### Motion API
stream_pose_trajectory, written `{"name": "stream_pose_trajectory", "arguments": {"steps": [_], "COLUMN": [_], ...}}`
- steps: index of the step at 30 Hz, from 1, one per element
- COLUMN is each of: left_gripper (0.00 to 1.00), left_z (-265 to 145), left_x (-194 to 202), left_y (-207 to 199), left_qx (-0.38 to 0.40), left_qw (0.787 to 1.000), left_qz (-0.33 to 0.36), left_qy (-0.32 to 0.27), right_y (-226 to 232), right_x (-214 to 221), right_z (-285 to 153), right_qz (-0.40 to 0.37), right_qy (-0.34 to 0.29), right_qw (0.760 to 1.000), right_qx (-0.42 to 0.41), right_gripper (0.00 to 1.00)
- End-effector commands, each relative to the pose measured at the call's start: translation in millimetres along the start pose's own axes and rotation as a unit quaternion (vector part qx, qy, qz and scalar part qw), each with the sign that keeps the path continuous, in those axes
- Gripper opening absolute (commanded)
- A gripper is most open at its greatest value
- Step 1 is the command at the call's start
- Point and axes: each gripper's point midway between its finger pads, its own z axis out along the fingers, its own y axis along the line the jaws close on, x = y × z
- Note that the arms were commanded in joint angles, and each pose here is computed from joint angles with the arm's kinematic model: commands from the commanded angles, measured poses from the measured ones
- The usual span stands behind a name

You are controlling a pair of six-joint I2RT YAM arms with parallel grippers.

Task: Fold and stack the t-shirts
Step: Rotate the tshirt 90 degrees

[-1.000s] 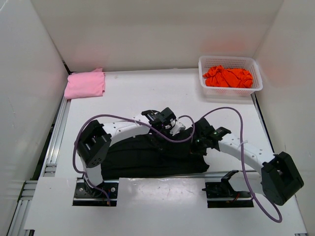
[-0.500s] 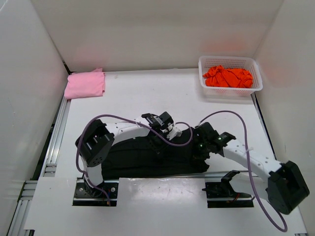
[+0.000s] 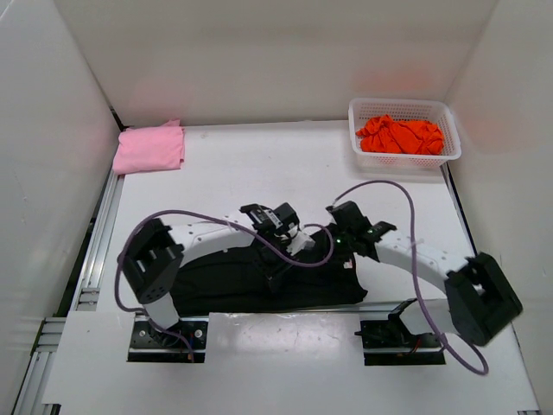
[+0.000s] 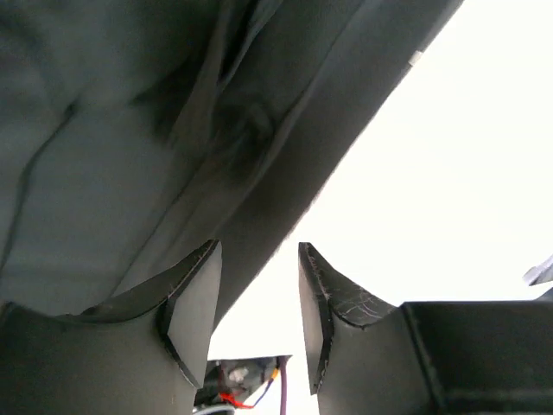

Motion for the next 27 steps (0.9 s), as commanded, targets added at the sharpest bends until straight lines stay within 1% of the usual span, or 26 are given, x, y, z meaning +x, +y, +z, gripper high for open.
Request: {"name": "stream_pose_trajectory", "arguments": {"steps": [1, 2, 4, 5, 6, 8, 9, 10, 11, 12, 13, 14, 15, 19, 21, 22, 24, 27], "left_gripper": [0.52, 0.52, 0.52, 0.56, 0.56, 0.56, 0.56, 0.56, 0.56, 0.56, 0.56, 0.56, 0.56, 0.56, 0.57, 0.57, 0.57, 0.57], "left_z": [-49, -66, -77, -82, -89, -94, -102, -96, -98, -101, -99, -101, -102, -102, -97, -99, -93, -91], "left_x": [-4, -6, 2, 7, 14, 23, 29, 41, 45, 52, 69, 79, 93, 119, 129, 132, 141, 149], "left_y": [-1, 13, 27, 35, 53, 74, 94, 106, 131, 147, 165, 179, 191, 206, 207, 213, 212, 217], "left_qx": [0.010, 0.003, 0.000, -0.004, -0.012, -0.027, -0.045, -0.061, -0.109, -0.137, -0.160, -0.185, -0.190, -0.180, -0.177, -0.181, -0.177, -0.177], "left_qw": [0.998, 0.995, 0.992, 0.991, 0.985, 0.978, 0.969, 0.964, 0.954, 0.946, 0.933, 0.923, 0.911, 0.887, 0.882, 0.875, 0.872, 0.863], "left_qz": [-0.013, -0.036, -0.069, -0.087, -0.121, -0.157, -0.188, -0.208, -0.222, -0.238, -0.271, -0.290, -0.323, -0.386, -0.403, -0.412, -0.425, -0.443], "left_qy": [-0.061, -0.090, -0.101, -0.105, -0.120, -0.137, -0.156, -0.153, -0.168, -0.174, -0.173, -0.171, -0.172, -0.178, -0.170, -0.176, -0.168, -0.168], "right_y": [40, 40, 42, 39, 45, 44, 51, 46, 44, 44, 45, 47, 44, 45, 43, 43, 46, 47], "right_x": [-35, -37, -43, -43, -46, -46, -47, -38, -35, -30, -23, -19, -6, 10, 16, 20, 20, 29], "right_z": [8, 15, 20, 25, 26, 32, 32, 39, 42, 45, 50, 50, 53, 55, 56, 55, 50, 46], "right_qz": [-0.040, -0.037, -0.043, -0.046, -0.057, -0.067, -0.073, -0.082, -0.093, -0.100, -0.114, -0.126, -0.131, -0.148, -0.151, -0.154, -0.160, -0.170], "right_qy": [-0.019, -0.010, -0.014, -0.008, -0.010, 0.000, 0.004, 0.024, 0.034, 0.046, 0.057, 0.060, 0.079, 0.095, 0.101, 0.107, 0.098, 0.104], "right_qw": [0.997, 0.997, 0.997, 0.997, 0.996, 0.996, 0.996, 0.996, 0.995, 0.994, 0.992, 0.990, 0.988, 0.984, 0.983, 0.982, 0.982, 0.980], "right_qx": [-0.067, -0.061, -0.064, -0.059, -0.063, -0.052, -0.054, -0.037, -0.027, -0.023, -0.016, -0.018, -0.013, -0.013, -0.011, -0.009, -0.012, -0.008], "right_gripper": [0.00, 0.00, 0.00, 0.00, 0.00, 0.00, 0.00, 0.00, 0.00, 0.00, 0.00, 0.00, 0.00, 0.00, 0.00, 0.00, 0.00, 0.00]}}
